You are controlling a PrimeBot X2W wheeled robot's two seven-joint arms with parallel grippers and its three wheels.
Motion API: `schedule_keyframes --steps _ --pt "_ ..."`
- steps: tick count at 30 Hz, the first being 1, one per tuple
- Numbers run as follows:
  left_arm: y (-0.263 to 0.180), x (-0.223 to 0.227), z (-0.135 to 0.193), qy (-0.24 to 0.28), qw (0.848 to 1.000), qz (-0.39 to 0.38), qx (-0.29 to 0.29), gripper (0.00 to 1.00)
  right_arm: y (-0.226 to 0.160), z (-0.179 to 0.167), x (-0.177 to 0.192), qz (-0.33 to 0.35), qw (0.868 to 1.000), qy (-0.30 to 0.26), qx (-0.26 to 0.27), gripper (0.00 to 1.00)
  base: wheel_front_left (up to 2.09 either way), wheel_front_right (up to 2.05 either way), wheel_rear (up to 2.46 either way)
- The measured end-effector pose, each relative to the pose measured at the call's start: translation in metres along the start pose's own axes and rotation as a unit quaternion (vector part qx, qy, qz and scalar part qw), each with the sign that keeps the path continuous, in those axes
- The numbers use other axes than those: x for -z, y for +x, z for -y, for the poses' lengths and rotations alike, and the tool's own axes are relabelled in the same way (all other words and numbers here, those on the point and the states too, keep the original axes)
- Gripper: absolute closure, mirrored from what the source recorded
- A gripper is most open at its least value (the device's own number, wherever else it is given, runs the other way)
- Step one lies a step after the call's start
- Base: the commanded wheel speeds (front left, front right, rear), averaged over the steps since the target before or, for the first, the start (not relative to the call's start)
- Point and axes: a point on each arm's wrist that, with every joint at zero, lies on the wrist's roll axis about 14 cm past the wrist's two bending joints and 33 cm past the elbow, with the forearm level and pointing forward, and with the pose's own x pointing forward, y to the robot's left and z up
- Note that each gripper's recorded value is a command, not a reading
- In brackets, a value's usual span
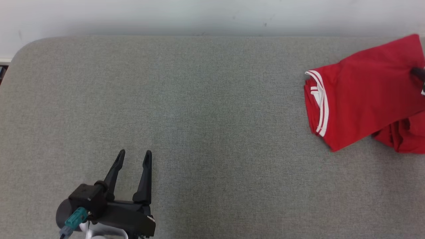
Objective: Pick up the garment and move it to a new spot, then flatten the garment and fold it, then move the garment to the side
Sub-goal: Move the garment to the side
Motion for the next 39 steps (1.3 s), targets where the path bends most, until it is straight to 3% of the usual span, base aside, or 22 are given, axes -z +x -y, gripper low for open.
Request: schedule_keyframes --steps 14,20,35,36,37,39 --pt "0.008 -0.001 0.01 0.001 1.0 0.0 0.019 0.0 -0.018 0.022 -0.027 0.012 0.999 -0.013 0.031 1.0 0.0 0.0 0.0" --pt "0.009 0.001 0.012 -0.001 1.0 -0.004 0.022 0.0 -0.026 0.04 -0.039 0.015 0.997 -0.04 0.069 1.0 0.0 0.0 0.0" --pt "0.015 0.008 0.01 -0.002 1.0 -0.014 0.022 0.0 -0.012 0.06 -0.035 -0.019 0.986 -0.1 0.131 1.0 0.0 0.0 0.0" --pt "0.015 0.008 0.01 -0.002 1.0 -0.014 0.022 0.0 -0.012 0.061 -0.034 -0.021 0.985 -0.106 0.135 0.41 0.0 0.0 0.0" --pt "0.015 0.009 0.009 -0.001 1.0 -0.015 0.021 0.0 -0.012 0.064 -0.034 -0.023 0.984 -0.109 0.141 0.0 0.0 0.0 0.0" --pt "0.015 0.009 0.008 0.0 1.0 -0.016 0.019 0.0 -0.014 0.069 -0.033 -0.028 0.981 -0.114 0.154 0.0 0.0 0.0 0.0"
